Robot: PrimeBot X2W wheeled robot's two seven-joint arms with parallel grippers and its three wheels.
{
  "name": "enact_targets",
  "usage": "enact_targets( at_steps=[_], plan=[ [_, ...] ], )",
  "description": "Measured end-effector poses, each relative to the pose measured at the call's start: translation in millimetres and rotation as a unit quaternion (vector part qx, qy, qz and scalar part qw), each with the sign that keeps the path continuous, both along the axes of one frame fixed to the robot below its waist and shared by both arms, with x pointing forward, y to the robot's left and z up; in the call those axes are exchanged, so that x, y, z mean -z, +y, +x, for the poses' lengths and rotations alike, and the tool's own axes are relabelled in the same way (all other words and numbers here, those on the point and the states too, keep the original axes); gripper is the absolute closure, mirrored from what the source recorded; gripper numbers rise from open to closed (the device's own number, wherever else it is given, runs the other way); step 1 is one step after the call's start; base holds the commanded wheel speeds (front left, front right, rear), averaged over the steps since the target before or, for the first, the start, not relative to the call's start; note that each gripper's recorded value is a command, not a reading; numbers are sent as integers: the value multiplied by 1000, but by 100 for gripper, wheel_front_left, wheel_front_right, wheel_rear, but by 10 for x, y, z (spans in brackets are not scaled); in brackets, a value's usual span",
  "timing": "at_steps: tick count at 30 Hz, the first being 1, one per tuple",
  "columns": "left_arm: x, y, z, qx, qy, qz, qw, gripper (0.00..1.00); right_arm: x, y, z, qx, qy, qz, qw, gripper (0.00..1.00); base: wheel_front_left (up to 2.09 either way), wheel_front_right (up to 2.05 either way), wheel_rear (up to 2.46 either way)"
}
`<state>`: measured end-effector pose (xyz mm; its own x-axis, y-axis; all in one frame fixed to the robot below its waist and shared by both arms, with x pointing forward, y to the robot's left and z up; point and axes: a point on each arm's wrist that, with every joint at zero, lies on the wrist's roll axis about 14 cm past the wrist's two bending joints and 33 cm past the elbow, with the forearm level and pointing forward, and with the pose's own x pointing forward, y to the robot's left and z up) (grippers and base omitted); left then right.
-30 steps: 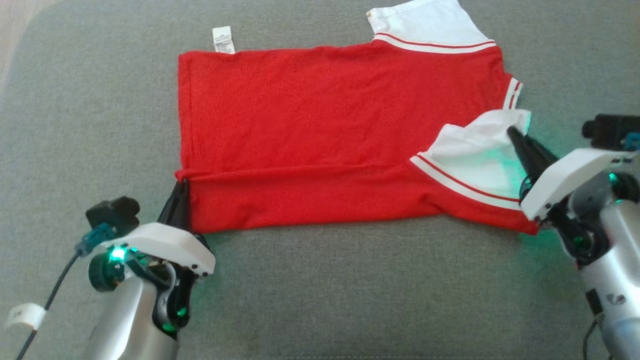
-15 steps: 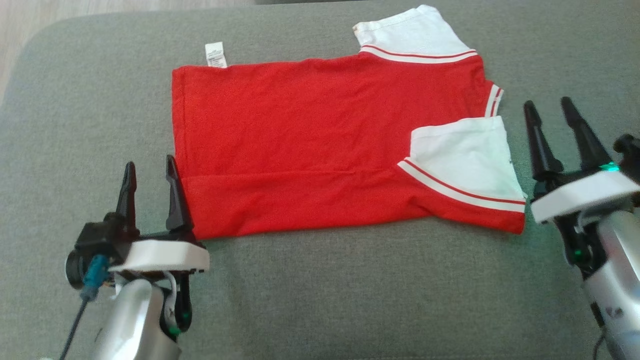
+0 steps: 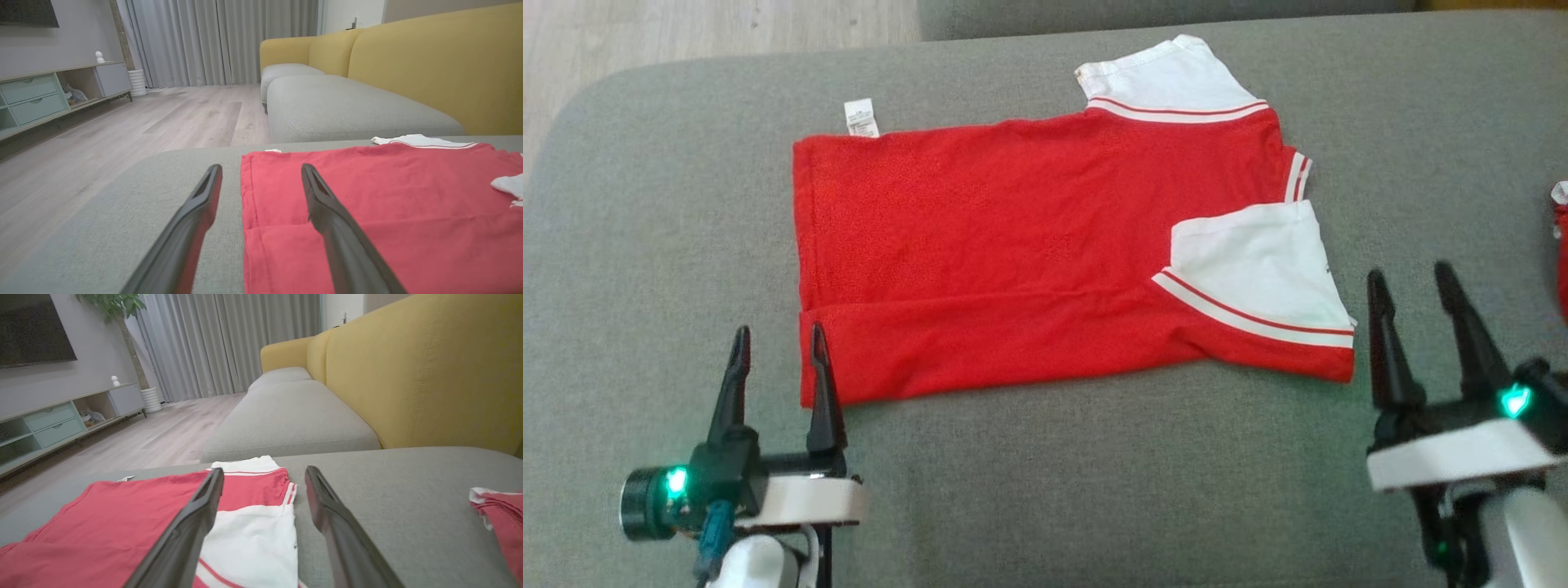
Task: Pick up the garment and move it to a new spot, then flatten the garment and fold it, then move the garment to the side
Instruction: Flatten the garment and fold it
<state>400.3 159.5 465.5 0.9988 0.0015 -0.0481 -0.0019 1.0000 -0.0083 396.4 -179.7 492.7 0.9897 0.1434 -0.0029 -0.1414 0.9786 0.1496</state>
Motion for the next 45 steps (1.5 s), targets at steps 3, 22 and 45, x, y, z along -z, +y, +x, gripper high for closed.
enact_targets(
  at_steps=[3,22,45],
  plan=[
    [86,29,-45,-2,21,3,1000,0,28,75,-132,-1,17,8,1000,0,0,0,0],
    [561,38,-167,2,128,-38,991,0,187,123,-295,-1,80,11,997,0,0,0,0],
    [1061,-210,-6,53,313,-133,939,100,1297,73,-197,-24,324,8,946,100,0,0,0]
  ],
)
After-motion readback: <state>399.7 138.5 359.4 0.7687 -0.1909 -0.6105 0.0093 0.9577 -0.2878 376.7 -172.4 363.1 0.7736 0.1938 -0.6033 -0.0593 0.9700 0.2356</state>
